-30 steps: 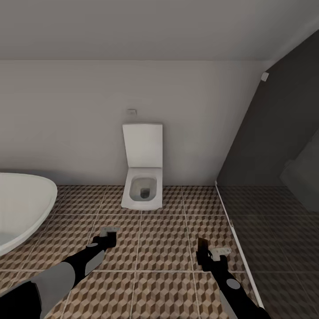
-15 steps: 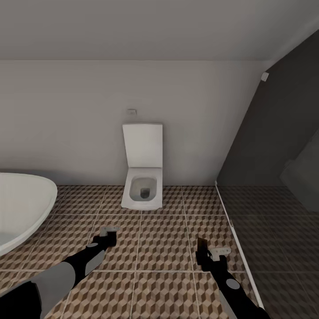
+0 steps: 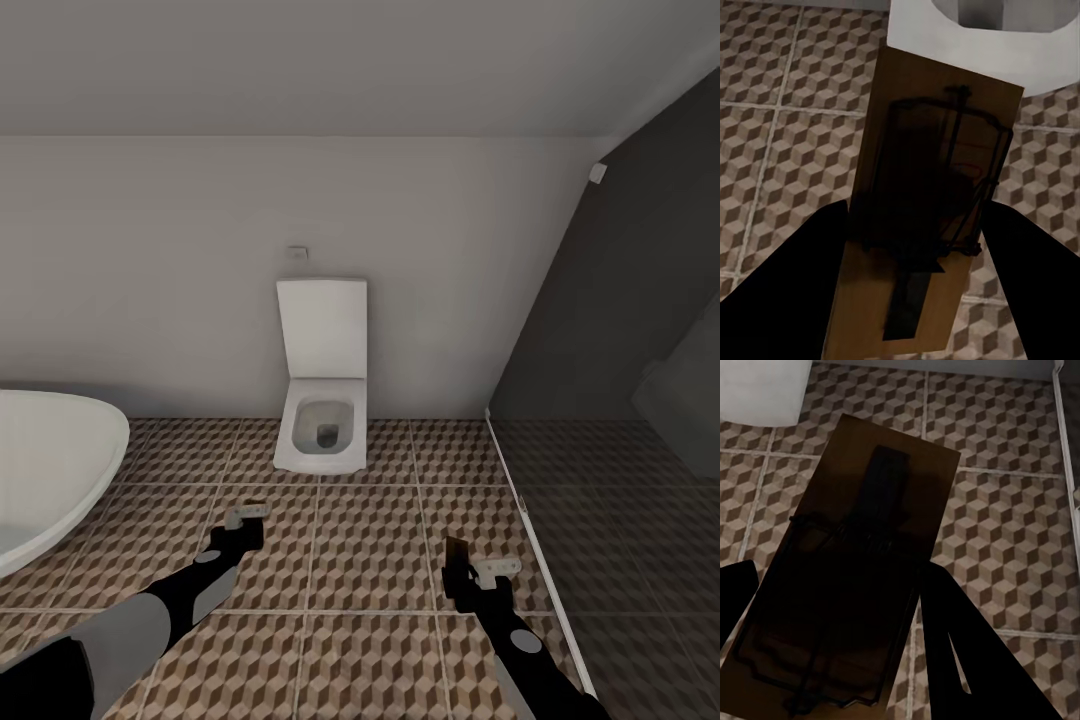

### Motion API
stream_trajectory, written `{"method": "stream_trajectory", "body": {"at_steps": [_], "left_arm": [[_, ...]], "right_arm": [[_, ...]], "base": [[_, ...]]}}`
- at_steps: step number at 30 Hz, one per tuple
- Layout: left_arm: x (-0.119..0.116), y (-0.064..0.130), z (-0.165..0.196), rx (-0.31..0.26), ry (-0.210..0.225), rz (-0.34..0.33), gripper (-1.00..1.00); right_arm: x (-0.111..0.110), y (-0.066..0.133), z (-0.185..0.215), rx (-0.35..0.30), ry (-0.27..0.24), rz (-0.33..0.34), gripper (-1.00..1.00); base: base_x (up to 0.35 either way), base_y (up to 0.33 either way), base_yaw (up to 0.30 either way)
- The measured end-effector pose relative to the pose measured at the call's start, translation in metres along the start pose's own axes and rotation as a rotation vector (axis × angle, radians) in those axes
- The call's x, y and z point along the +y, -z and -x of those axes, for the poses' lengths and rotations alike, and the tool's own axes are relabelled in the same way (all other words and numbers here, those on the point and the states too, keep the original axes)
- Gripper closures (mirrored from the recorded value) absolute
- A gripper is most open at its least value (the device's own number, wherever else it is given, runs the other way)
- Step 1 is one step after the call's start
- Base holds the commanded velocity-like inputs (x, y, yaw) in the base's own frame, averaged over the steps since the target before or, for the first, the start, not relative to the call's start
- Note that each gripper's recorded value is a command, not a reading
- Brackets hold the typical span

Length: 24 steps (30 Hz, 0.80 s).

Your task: Take the four mousetraps from the cabinet in the bathroom and place them on the bathroom floor. Make sure all four end up on the same floor surface, and ensure that at least two of them are either under or directly next to the same bathroom sink.

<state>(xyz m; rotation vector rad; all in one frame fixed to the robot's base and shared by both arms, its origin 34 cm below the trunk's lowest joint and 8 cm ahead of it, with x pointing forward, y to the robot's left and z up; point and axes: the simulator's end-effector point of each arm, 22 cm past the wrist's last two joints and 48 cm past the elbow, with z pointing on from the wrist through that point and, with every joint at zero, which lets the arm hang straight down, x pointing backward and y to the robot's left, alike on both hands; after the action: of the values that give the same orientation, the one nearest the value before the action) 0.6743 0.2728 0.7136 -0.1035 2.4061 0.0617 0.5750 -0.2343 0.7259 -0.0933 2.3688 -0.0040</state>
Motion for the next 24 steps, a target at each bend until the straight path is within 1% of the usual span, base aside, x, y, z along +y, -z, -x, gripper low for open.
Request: {"method": "stream_trajectory", "body": {"at_steps": [24], "left_arm": [[-0.0034, 0.0004, -0.0009, 0.0, 0.0, -0.006, 1.0]], "right_arm": [[-0.0003, 0.0001, 0.0031, -0.009, 0.001, 0.001, 1.0]], "base": [[0.0, 0.0, 0.0]]}}
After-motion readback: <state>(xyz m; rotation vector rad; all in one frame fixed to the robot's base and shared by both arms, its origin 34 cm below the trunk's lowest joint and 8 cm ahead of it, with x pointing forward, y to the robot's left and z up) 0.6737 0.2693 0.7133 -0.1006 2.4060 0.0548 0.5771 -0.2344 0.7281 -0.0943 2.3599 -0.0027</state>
